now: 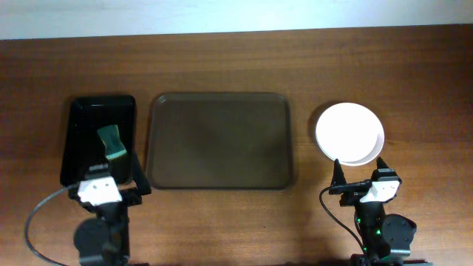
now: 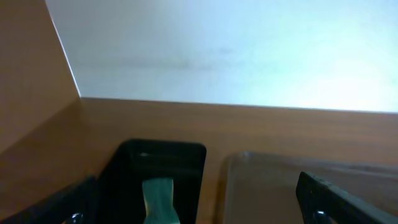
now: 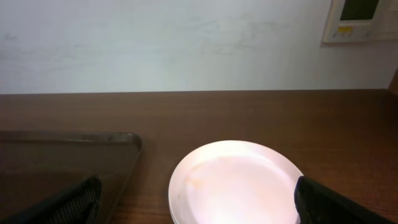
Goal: Clean dirty plates on tray and stack at the side
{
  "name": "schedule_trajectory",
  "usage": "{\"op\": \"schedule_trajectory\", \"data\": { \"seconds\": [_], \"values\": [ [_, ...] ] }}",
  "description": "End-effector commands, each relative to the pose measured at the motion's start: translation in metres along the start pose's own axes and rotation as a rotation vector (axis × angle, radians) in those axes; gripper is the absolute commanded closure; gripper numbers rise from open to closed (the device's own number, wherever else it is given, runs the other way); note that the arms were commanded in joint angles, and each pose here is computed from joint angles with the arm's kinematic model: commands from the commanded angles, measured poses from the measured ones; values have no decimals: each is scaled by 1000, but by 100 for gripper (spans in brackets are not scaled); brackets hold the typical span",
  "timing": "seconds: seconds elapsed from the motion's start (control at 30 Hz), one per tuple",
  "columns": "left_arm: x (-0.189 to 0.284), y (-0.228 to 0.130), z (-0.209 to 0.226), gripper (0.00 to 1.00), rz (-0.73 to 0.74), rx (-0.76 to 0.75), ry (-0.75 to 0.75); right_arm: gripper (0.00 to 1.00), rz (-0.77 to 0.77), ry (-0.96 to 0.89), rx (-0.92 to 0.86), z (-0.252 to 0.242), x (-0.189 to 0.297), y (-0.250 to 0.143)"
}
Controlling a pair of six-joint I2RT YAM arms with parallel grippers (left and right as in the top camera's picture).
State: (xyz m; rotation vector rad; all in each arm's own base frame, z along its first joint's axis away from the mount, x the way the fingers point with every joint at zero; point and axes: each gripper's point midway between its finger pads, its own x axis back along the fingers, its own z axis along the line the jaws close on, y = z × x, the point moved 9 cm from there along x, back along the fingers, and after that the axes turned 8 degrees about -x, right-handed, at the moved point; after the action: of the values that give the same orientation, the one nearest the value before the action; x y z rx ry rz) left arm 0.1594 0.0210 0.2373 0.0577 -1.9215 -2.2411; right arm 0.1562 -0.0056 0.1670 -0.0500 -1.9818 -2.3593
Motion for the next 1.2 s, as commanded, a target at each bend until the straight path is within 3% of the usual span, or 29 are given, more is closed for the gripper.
{"op": "schedule_trajectory", "data": {
  "seconds": [0.0,0.27,0.4,1.17],
  "values": [
    [1,-27,-6,1,-22,-62,-14,2,4,1,-8,0,0,-3],
    [1,-54,-11,1,-89,-99,-2,2,4,1,-8,0,0,-3],
    [-2,-72,-14,1,-27,-175,-17,2,4,1,-9,0,0,-3],
    [-2,-72,-16,1,-29,-197,-44,2,4,1,-8,0,0,-3]
  ]
}}
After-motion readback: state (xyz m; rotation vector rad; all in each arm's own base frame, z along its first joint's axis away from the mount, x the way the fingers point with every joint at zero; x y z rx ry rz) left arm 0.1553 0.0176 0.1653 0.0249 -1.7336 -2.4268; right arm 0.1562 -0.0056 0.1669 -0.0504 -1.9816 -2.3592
